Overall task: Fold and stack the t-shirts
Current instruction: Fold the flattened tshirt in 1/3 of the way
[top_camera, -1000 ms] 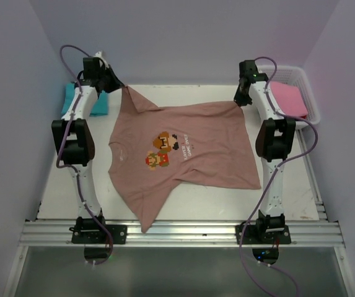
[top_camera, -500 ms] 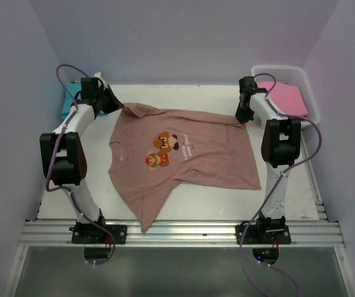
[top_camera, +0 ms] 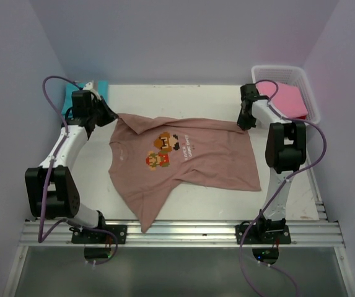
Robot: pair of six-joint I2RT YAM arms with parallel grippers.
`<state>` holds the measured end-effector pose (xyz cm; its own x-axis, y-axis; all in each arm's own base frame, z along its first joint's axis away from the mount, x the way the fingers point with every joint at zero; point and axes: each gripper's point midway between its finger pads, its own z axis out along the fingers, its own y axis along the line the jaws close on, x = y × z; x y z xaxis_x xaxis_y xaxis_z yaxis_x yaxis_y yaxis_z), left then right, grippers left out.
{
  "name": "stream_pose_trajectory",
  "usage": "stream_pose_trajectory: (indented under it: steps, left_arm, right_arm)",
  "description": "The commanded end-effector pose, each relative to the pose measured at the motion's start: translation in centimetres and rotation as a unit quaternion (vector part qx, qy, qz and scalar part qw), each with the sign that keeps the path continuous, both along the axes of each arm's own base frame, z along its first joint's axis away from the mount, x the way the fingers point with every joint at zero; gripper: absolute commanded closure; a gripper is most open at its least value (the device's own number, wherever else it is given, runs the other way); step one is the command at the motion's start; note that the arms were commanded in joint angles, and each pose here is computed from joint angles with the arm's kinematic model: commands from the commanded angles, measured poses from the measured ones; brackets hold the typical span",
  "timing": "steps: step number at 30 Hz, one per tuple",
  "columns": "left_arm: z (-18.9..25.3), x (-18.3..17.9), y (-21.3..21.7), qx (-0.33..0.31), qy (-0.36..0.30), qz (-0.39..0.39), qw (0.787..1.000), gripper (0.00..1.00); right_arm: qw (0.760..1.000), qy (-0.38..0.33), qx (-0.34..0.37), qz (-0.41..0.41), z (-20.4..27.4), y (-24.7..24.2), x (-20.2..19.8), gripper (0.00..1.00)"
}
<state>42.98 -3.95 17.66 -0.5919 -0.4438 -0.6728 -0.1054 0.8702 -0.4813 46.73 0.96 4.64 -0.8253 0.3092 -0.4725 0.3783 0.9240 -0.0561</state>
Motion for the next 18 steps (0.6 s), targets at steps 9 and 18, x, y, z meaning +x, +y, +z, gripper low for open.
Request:
stream_pose_trajectory:
  steps: [9,18]
  left_arm:
    - [1.2,-3.2,0.8,0.022,-0.012,0.009,1.0,1.0]
    - [0.7,-4.9,0.9,0.028,-0.003,0.008,1.0,1.0]
  right_arm:
    - [0.999,-0.048,-0.014,-0.008,3.7,-0.9,-1.0,1.0]
    - [0.998,-0.06,-0.022,-0.017,5.2,-1.5,-2.3,1.0]
